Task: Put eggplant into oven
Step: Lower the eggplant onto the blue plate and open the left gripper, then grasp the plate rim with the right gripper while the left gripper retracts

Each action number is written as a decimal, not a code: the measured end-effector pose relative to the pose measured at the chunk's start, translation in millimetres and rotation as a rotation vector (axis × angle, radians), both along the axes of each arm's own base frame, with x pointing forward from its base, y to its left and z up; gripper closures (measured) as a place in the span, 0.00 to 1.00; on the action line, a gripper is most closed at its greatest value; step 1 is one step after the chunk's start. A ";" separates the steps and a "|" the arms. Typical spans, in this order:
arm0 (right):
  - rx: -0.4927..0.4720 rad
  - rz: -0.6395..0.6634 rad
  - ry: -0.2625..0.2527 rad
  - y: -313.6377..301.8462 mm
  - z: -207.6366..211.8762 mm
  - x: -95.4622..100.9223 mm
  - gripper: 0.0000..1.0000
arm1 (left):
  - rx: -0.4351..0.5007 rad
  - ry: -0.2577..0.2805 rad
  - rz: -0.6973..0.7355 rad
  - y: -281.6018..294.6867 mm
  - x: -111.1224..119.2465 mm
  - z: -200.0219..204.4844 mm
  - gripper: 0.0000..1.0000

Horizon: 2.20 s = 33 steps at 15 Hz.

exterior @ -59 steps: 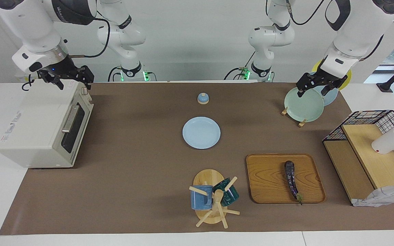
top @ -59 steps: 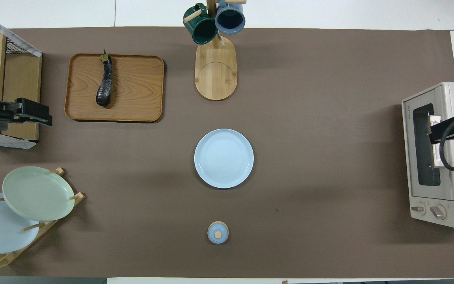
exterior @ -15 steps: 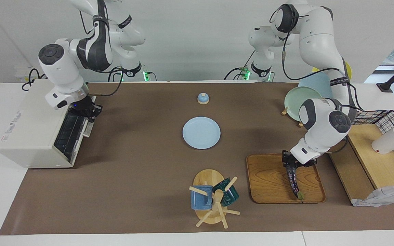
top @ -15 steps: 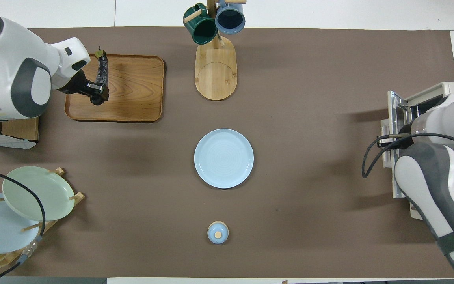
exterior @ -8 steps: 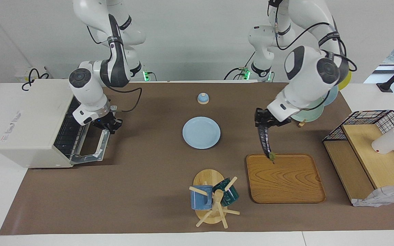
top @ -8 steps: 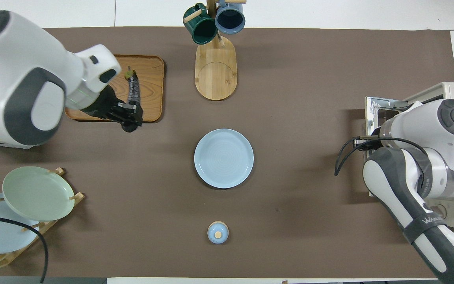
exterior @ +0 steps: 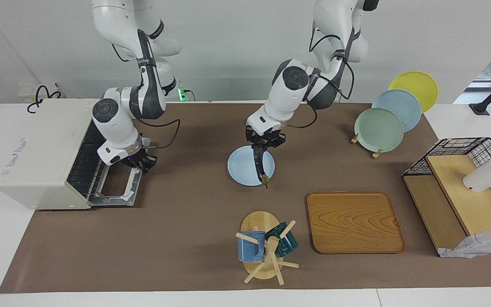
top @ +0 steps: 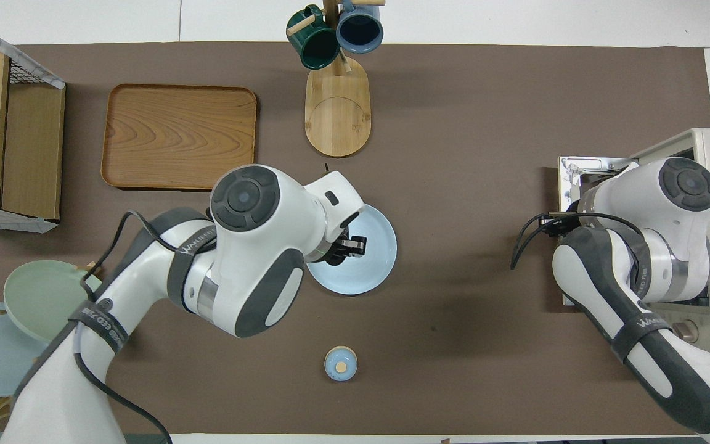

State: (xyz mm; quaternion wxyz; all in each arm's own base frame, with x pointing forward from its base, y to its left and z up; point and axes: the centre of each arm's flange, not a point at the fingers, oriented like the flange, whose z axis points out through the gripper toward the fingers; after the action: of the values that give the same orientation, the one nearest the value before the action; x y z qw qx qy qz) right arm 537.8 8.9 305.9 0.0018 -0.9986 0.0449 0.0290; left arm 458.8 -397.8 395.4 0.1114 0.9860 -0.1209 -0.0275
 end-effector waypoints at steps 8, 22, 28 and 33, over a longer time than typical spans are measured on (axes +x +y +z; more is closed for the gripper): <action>-0.007 -0.071 -0.031 34.3 -0.6 6.4 0.99 | -0.001 -0.037 0.017 -9.4 -35.5 -55.4 0.56; 0.000 0.012 -0.060 249.4 97.6 24.9 0.15 | 0.029 -0.012 0.101 208.2 97.6 85.0 0.00; -0.019 -0.006 -0.076 429.6 84.0 13.9 0.14 | 0.072 -0.030 0.162 327.9 125.5 120.5 0.00; 0.039 0.057 -0.145 477.0 52.1 -15.3 0.13 | 0.156 -0.014 0.147 346.0 122.1 168.3 0.00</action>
State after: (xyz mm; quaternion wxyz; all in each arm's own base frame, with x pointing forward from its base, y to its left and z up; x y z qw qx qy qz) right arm 522.5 485.9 358.0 0.0235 -0.9987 0.0155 -0.0425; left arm 580.9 -51.8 563.7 0.0353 0.9981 -0.0465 -0.0219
